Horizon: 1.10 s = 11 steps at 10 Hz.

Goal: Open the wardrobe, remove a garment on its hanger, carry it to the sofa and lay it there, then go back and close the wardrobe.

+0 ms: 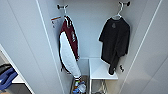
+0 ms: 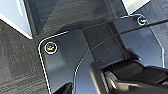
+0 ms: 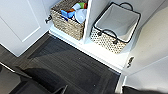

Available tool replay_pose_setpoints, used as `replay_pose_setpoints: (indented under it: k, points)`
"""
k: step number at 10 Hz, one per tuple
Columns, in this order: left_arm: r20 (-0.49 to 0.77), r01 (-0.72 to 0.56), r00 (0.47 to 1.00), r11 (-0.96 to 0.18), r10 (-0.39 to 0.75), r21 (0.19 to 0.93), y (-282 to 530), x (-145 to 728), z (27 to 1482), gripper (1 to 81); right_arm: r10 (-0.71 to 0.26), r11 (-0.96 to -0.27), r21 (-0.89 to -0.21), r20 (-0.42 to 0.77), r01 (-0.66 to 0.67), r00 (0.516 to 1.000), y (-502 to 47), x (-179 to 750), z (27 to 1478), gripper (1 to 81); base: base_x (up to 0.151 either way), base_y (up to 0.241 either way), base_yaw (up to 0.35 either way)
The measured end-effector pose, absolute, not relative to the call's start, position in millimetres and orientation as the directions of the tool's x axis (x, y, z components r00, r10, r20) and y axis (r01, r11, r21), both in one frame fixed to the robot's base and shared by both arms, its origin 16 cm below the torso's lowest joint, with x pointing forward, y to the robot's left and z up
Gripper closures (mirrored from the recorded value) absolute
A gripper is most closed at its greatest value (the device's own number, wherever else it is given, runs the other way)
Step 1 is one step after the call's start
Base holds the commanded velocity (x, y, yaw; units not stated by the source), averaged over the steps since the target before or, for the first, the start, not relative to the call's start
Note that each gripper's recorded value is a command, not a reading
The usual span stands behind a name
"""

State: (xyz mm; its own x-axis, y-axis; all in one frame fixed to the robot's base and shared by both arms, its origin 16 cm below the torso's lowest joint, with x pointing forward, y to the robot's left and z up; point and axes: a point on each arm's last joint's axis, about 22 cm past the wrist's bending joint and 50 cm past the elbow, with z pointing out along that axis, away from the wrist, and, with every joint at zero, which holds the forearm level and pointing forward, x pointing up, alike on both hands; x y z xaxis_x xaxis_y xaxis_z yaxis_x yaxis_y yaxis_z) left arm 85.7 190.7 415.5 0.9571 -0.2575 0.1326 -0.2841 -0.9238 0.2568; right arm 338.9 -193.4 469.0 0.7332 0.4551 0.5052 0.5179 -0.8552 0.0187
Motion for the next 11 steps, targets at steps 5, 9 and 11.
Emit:
replay_pose_setpoints:
  k: [5,9,11]
  points:
    - [0.167,-0.219,0.972,-0.904,-0.168,0.367,158,87,424,1.0,0.199,-0.920,-0.260,0.333,0.293,0.922,-184,254,448,1.0,0.000,0.000,0.000]
    - [0.145,-0.204,0.976,-0.900,-0.159,0.386,147,68,425,1.0,0.098,-0.955,-0.269,0.125,0.129,0.987,-221,129,421,1.0,0.000,0.000,0.000]
    - [0.127,-0.199,0.979,-0.904,-0.162,0.378,152,56,423,1.0,0.080,-0.957,-0.273,0.063,0.094,0.995,-221,79,416,1.0,0.000,0.000,0.000]
